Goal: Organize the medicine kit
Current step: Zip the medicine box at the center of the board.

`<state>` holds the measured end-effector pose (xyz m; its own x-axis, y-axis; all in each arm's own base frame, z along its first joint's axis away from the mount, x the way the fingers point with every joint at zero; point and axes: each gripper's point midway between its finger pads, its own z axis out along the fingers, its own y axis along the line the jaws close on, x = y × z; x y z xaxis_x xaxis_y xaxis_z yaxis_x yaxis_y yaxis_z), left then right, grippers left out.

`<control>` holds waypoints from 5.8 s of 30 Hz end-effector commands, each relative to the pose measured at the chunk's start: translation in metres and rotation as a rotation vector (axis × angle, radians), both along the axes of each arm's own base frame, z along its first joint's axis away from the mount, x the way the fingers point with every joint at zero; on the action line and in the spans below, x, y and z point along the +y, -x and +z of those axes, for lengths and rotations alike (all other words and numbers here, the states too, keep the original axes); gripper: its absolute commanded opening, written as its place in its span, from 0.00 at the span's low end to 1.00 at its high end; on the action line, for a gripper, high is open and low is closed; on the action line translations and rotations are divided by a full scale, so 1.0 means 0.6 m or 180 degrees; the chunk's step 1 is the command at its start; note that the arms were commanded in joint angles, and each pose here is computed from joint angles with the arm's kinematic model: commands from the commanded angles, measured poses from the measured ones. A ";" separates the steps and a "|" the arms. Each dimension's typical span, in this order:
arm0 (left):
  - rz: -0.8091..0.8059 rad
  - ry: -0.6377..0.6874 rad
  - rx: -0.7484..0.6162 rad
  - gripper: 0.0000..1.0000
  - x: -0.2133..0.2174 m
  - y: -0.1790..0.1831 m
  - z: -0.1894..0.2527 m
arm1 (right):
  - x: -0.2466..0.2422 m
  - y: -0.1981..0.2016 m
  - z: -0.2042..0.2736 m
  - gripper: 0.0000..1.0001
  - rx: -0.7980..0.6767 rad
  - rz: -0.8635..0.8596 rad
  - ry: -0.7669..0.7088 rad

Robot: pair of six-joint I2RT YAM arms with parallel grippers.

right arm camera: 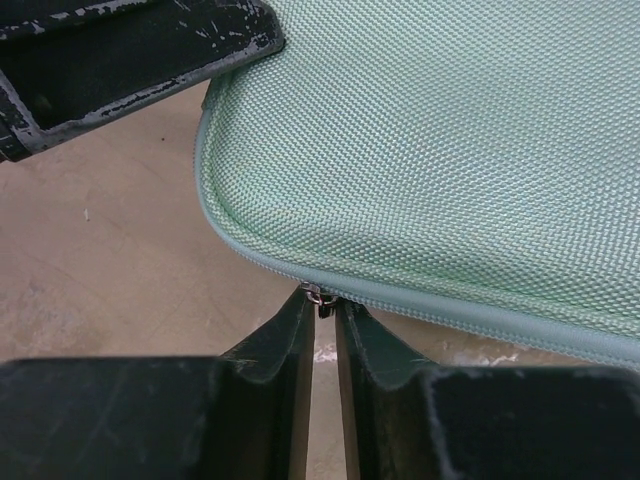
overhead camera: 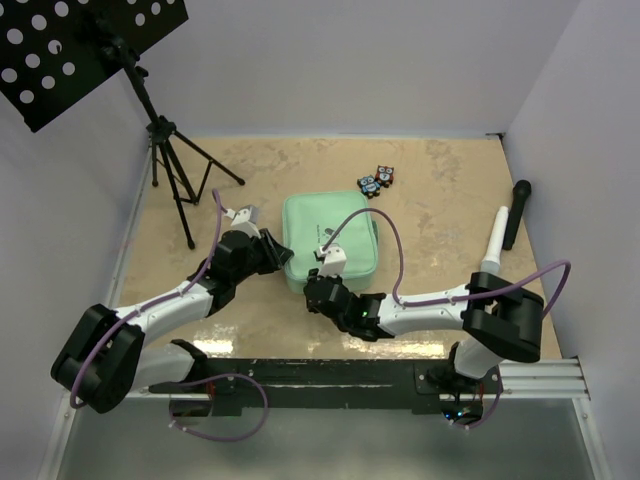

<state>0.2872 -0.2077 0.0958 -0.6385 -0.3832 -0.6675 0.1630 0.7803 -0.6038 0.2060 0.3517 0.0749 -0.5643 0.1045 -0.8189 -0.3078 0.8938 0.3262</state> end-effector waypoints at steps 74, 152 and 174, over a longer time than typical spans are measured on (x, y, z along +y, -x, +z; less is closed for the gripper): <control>0.0193 0.0316 0.0166 0.00 0.009 0.052 0.010 | -0.081 0.004 0.033 0.00 0.0014 -0.0406 0.0099; 0.0634 0.0522 0.0447 1.00 -0.033 0.034 0.084 | -0.093 0.018 0.034 0.00 0.0282 -0.0558 0.0013; 0.0556 0.0132 0.0614 0.64 -0.100 0.009 0.005 | -0.100 0.023 0.031 0.00 0.0301 -0.0545 -0.0002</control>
<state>0.2701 -0.2633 0.0938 -0.6976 -0.5300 -0.4820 -0.1171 0.7481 -0.6531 0.1870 0.2870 0.0768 -0.6426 0.1640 -0.7484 -0.1227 0.9422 0.3119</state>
